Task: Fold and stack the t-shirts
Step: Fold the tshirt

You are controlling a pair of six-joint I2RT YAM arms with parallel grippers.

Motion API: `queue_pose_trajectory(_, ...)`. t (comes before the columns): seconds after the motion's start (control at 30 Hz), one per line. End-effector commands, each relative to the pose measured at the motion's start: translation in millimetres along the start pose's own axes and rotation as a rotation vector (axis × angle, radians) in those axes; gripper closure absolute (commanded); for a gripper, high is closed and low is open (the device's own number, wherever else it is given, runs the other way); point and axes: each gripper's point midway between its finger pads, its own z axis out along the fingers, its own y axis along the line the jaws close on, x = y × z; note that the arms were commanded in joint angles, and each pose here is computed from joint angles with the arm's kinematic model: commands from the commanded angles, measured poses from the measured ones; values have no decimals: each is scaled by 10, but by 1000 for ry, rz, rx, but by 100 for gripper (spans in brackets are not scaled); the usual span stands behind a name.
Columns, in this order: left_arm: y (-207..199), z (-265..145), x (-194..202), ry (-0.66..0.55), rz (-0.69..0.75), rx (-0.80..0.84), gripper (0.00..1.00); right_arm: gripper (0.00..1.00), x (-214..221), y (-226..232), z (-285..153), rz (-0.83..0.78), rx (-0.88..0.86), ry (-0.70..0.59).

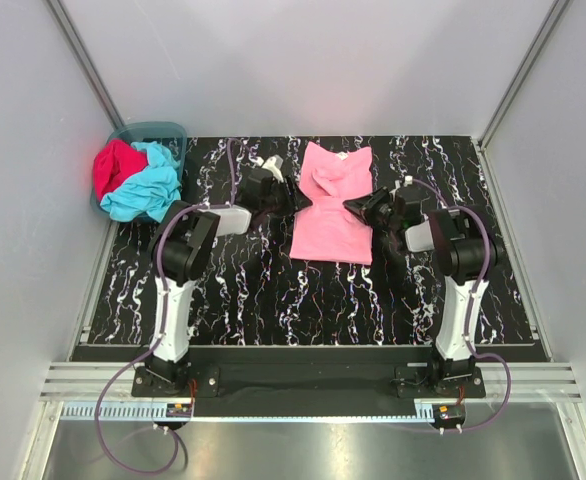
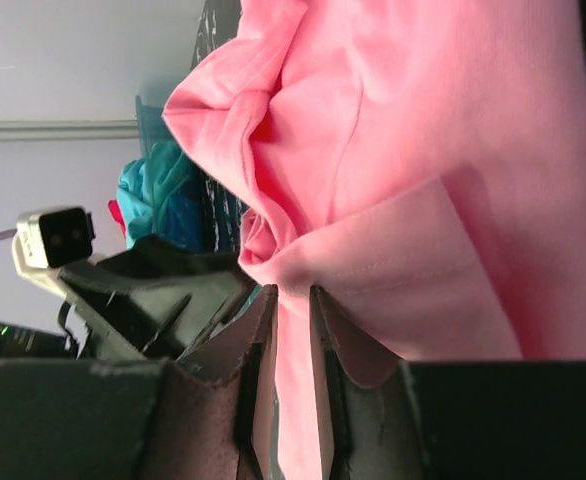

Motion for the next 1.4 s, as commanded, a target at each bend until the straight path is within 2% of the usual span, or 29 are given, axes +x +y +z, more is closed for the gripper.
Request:
queue_pose_trajectory(0.0, -303, -214, -249, -74, 37, 72, 47, 75, -158, 84, 175, -55, -47, -42)
queue_pose_trajectory(0.3, -334, -377, -227, -80, 48, 65, 47, 75, -232, 41, 360, -45, -55, -38)
queue_pose_trajectory(0.5, -417, -520, -300, -96, 74, 61, 46, 75, -286, 9, 331, -36, -37, -45)
queue_pose_trajectory(0.6, -453, -593, -341, -109, 83, 57, 45, 75, -314, 136, 285, -37, -64, -53)
queue_pose_trajectory(0.8, -605, -814, -451, -141, 100, 65, 43, 74, -502, 980, -13, -140, -166, -93)
queue_pose_trajectory(0.83, -634, -857, -464, -145, 101, 68, 43, 74, -561, 1284, -154, -181, -207, -117)
queue_pose_trajectory(0.9, -733, -985, -536, -170, 109, 79, 44, 73, -585, 1414, -288, -230, -175, -128)
queue_pose_trajectory(0.93, -734, -1019, -529, -167, 108, 73, 45, 72, -621, 1663, -458, -267, -198, -155)
queue_pose_trajectory(1.0, -775, -1126, -541, -177, 110, 73, 44, 71, -642, 1572, -599, -296, -99, -176)
queue_pose_trajectory(1.03, -779, -1155, -524, -175, 107, 74, 44, 70, -630, 1690, -735, -316, -97, -190)
queue_pose_trajectory(1.07, -810, -1209, -542, -189, 108, 81, 44, 69, -581, 1572, -795, -312, -37, -174)
queue_pose_trajectory(1.17, -648, -1261, -258, -162, 65, 72, 44, 64, -434, 1426, -1048, -302, 6, -179)
queue_pose_trajectory(1.2, -639, -1275, -184, -157, 55, 72, 44, 63, -330, 1191, -1108, -284, 52, -165)
queue_pose_trajectory(1.23, -644, -1300, -156, -167, 57, 78, 44, 62, -289, 1214, -1220, -292, 46, -177)
queue_pose_trajectory(1.37, -383, -1369, 257, -130, 29, 40, 43, 58, 0, 727, -1468, -257, 146, -143)
